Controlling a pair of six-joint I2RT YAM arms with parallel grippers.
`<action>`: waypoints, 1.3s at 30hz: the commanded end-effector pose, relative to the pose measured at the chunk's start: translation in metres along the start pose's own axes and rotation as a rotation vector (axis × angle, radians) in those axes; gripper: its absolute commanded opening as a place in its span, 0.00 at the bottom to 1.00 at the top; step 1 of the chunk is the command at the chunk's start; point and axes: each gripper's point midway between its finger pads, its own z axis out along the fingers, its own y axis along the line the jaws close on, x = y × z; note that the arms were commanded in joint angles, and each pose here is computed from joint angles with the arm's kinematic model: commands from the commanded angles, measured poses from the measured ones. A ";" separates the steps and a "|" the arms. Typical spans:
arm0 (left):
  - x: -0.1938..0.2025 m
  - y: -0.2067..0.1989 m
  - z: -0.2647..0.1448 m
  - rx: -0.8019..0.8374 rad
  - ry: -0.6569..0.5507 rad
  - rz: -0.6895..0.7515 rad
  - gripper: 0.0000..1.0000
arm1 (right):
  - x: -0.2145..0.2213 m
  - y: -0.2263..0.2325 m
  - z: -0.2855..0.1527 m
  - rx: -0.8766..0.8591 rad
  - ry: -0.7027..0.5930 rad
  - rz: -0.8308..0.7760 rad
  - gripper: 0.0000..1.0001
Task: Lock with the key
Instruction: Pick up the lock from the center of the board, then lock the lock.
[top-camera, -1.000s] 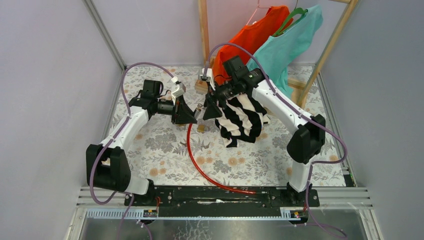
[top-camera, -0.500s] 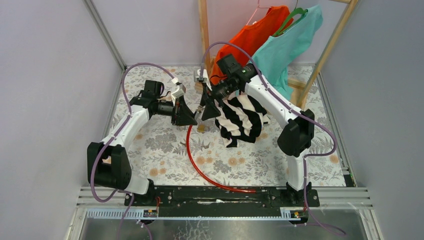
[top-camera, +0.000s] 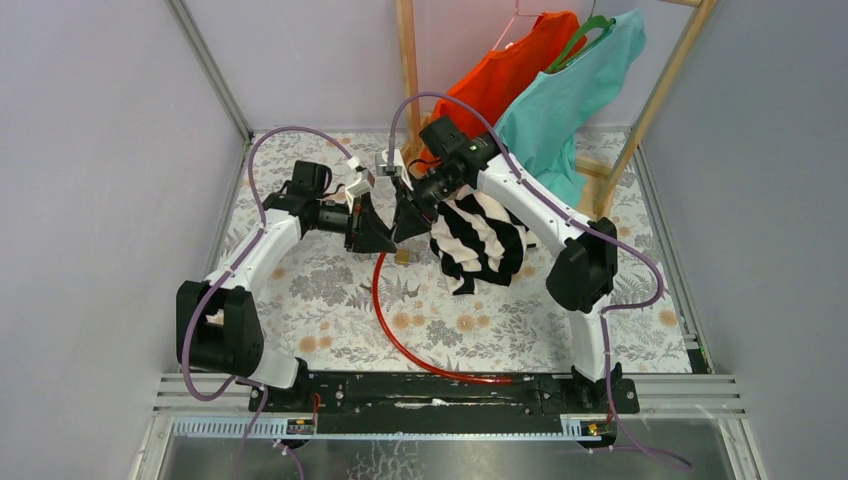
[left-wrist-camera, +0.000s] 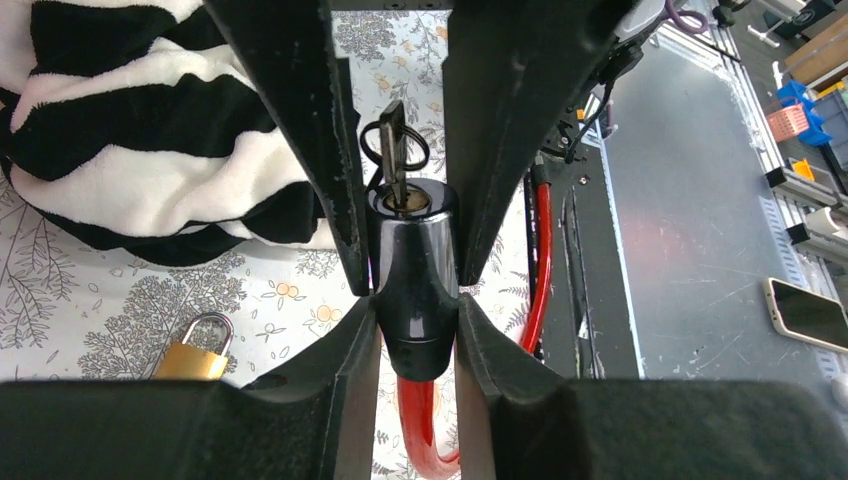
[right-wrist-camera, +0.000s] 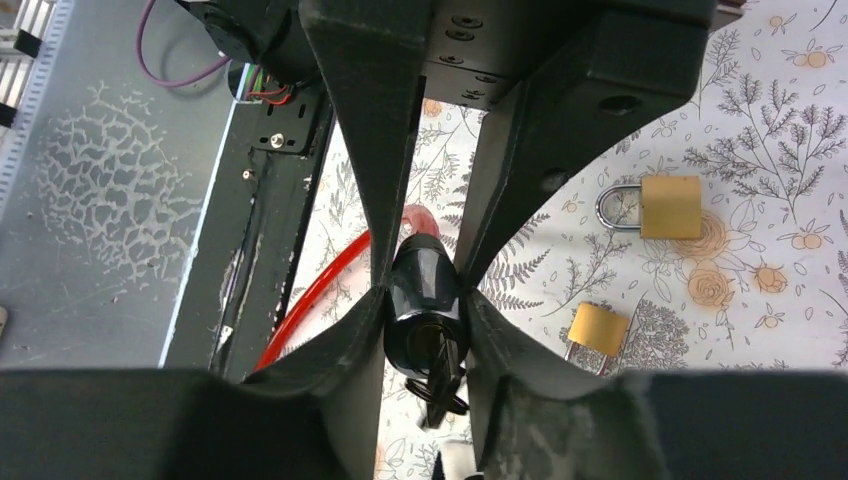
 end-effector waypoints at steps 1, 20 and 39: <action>-0.007 -0.004 0.002 0.025 -0.010 0.023 0.09 | -0.012 0.006 -0.001 -0.010 -0.037 0.020 0.31; 0.004 0.038 -0.010 -0.329 0.090 0.156 0.64 | -0.012 -0.024 0.005 0.208 -0.070 0.762 0.00; -0.007 0.045 -0.003 -0.415 0.097 0.196 0.00 | -0.008 -0.037 -0.014 0.282 -0.098 0.795 0.40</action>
